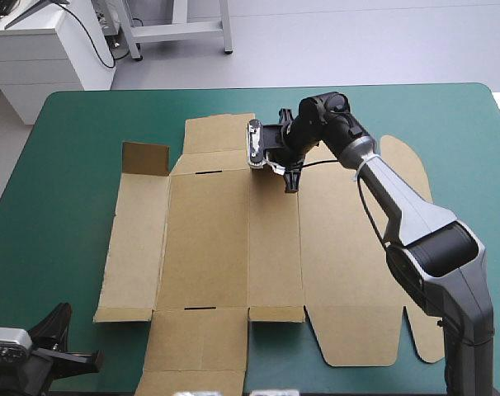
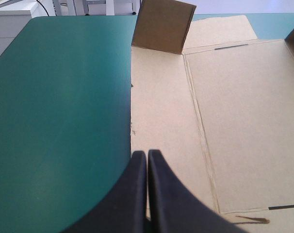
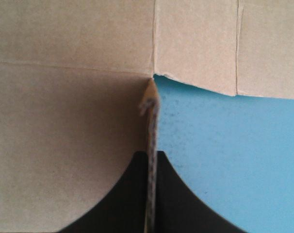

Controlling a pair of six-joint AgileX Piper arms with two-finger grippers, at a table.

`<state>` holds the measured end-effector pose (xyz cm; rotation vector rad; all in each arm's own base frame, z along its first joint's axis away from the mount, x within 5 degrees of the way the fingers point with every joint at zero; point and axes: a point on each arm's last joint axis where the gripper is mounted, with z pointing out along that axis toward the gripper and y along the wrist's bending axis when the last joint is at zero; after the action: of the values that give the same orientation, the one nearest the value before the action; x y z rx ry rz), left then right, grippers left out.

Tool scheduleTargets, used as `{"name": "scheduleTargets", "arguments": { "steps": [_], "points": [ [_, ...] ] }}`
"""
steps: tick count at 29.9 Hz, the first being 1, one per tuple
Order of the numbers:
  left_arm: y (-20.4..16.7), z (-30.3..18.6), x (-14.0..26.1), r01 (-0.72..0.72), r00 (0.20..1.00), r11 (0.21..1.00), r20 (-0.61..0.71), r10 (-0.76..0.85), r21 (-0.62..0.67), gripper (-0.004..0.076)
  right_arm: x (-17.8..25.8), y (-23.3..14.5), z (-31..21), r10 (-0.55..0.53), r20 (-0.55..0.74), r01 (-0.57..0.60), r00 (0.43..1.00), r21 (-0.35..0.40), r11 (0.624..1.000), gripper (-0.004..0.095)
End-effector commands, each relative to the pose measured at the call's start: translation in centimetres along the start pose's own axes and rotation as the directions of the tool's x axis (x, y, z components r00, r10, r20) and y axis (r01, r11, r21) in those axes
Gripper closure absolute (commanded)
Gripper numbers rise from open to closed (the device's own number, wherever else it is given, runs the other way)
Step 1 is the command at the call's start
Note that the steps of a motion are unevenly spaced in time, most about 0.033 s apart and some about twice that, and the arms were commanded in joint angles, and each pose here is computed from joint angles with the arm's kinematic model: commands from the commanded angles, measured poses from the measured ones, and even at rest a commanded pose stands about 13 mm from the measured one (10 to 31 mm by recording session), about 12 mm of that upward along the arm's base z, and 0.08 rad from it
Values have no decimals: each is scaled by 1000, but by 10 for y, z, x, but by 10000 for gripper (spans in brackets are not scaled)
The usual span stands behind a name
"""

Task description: Fold the box

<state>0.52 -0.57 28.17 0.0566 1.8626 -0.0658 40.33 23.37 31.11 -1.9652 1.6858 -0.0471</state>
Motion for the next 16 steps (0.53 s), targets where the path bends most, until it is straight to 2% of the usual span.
{"name": "scheduleTargets", "arguments": {
  "steps": [1,4,7,16],
  "points": [
    [-1,-6,-11,12,995,1000,101,-13,7,734,-14,-10,-38,-14,103,2,995,117,993,914],
    [-1,-6,-11,12,995,1000,101,-13,7,734,-16,-9,-38,-4,125,-10,992,110,994,853],
    [-1,-6,-11,12,995,1000,101,-13,7,734,-16,-9,-38,-5,124,-9,992,111,994,747],
    [-1,-6,-11,12,995,1000,101,-13,7,734,-16,-10,-38,4,127,-19,992,117,993,626]
  ]
}}
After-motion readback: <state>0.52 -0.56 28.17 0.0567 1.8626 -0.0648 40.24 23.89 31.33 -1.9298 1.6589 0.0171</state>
